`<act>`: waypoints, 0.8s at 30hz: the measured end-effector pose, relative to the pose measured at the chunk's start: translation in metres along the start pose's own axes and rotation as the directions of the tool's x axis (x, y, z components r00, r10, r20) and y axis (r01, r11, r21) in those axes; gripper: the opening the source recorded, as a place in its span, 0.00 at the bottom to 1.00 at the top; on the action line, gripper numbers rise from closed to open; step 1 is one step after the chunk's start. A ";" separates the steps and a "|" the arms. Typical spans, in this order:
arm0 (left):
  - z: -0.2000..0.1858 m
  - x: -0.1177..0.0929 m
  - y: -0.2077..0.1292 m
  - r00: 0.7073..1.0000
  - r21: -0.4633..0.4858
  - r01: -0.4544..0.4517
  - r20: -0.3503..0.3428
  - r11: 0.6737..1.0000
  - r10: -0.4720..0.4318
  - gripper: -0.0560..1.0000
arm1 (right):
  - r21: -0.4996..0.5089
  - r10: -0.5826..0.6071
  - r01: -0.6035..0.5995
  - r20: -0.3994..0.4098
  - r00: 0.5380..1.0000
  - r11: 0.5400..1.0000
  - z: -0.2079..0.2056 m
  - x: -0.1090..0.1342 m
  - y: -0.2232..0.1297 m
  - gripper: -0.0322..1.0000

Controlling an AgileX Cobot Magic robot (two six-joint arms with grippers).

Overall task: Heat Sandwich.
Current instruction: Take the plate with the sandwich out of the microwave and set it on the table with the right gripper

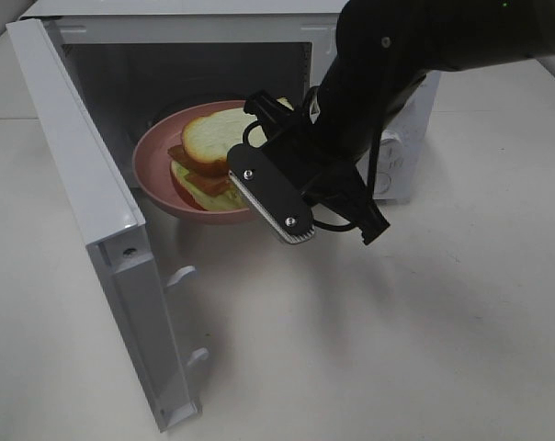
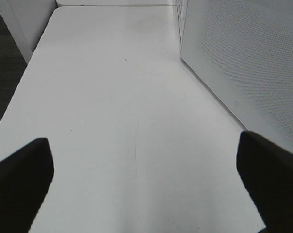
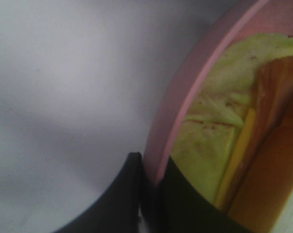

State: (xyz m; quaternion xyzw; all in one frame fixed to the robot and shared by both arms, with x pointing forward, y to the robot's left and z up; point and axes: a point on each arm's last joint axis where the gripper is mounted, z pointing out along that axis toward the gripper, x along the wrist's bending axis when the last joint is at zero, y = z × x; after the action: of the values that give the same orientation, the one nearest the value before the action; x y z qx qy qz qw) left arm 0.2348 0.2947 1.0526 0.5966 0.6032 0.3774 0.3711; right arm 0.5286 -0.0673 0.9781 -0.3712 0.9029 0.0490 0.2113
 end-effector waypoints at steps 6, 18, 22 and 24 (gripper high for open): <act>0.000 0.000 0.000 1.000 0.000 0.000 0.000 1.000 0.000 0.97 | 0.009 -0.013 0.013 0.001 1.000 1.000 -0.011 0.017 0.001 0.09; 0.000 0.000 0.000 1.000 0.000 0.000 0.000 1.000 0.000 0.97 | 0.040 -0.011 0.011 0.011 1.000 0.999 -0.032 0.054 0.001 0.09; 0.000 0.000 0.000 1.000 0.000 0.000 0.000 1.000 0.000 0.97 | 0.041 -0.009 0.009 0.011 1.000 0.999 -0.040 0.069 0.003 0.09; 0.000 0.000 0.000 1.000 0.000 0.000 0.000 1.000 0.000 0.97 | 0.041 -0.008 0.008 0.007 1.000 0.999 -0.044 0.077 0.003 0.09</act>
State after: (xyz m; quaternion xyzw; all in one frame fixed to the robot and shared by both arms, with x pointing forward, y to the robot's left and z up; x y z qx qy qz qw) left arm 0.2348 0.2947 1.0526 0.5966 0.6032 0.3774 0.3711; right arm 0.4622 -0.1255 0.9854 -0.3702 0.9014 0.0311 0.2224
